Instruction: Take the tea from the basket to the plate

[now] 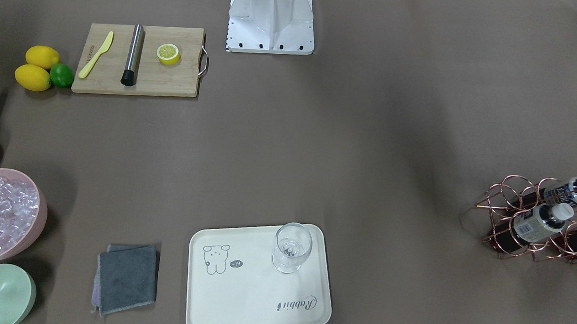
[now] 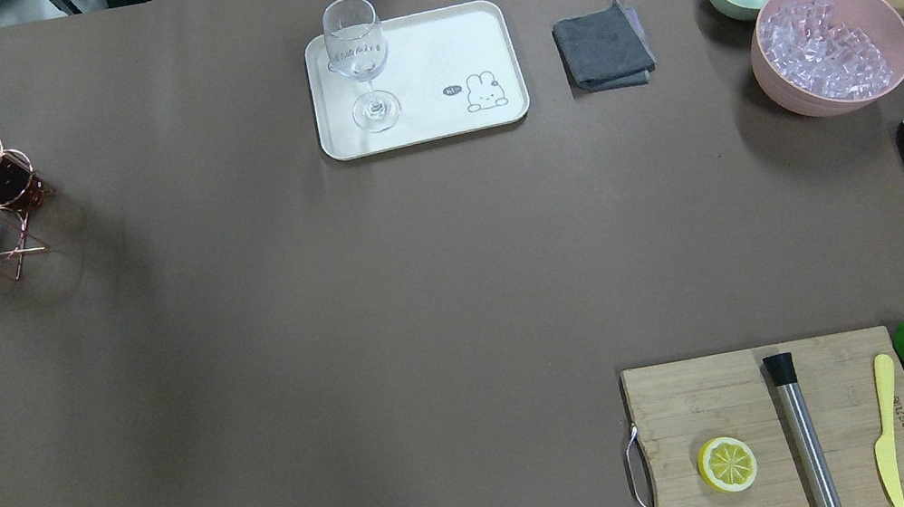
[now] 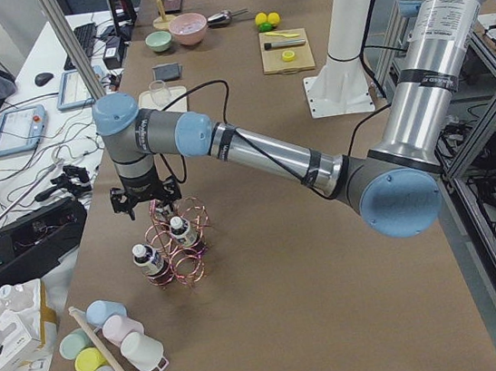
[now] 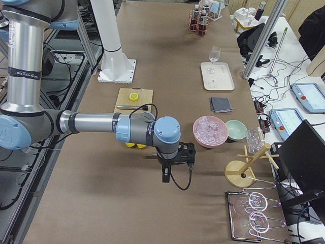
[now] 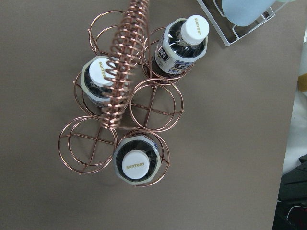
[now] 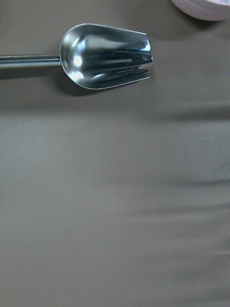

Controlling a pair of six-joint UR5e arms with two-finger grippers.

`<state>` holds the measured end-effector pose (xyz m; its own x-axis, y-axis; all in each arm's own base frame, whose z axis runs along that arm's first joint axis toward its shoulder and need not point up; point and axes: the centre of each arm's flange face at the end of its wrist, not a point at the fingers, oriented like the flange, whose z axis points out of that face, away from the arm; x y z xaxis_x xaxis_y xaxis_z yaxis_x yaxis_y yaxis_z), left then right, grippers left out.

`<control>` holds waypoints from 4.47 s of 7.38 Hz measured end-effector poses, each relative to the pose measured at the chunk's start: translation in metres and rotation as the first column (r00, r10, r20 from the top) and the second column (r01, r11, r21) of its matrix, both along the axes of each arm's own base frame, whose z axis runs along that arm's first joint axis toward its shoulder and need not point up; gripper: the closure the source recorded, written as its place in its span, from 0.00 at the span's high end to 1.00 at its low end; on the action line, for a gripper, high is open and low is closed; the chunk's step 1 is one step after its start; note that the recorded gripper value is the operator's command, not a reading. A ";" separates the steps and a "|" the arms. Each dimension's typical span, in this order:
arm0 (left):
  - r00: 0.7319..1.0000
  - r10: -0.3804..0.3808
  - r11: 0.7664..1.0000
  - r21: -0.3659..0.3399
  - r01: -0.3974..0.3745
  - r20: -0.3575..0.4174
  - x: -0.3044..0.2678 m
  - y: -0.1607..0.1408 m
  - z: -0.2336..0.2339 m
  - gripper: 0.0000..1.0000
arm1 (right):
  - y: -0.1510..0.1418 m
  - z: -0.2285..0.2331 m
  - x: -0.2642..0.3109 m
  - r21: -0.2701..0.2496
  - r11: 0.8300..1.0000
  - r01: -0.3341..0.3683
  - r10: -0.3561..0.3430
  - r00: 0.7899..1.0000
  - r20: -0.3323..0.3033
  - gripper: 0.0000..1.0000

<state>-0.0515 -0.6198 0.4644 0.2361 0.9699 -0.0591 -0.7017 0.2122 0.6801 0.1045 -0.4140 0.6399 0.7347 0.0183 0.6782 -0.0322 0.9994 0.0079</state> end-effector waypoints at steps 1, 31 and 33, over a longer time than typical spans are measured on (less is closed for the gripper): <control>1.000 0.021 1.000 0.009 -0.021 -0.002 0.002 -0.010 -0.001 0.98 | -0.002 -0.004 0.000 0.008 1.000 0.000 0.000 1.000 -0.004 1.00; 0.992 0.110 0.991 0.085 -0.104 -0.065 0.020 0.001 -0.053 0.00 | -0.030 -0.045 -0.017 0.021 0.999 0.043 -0.043 0.999 -0.003 1.00; 0.992 0.109 0.989 0.107 -0.103 -0.059 0.019 0.000 -0.076 0.00 | -0.030 -0.044 -0.017 0.023 0.999 0.048 -0.048 0.999 -0.007 1.00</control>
<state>-0.0327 -0.6197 0.3888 0.1305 0.9910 0.0313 -0.6706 0.0650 0.7390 0.0872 -0.4441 0.5964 0.7385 -0.0328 0.6735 0.0160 0.9994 0.0311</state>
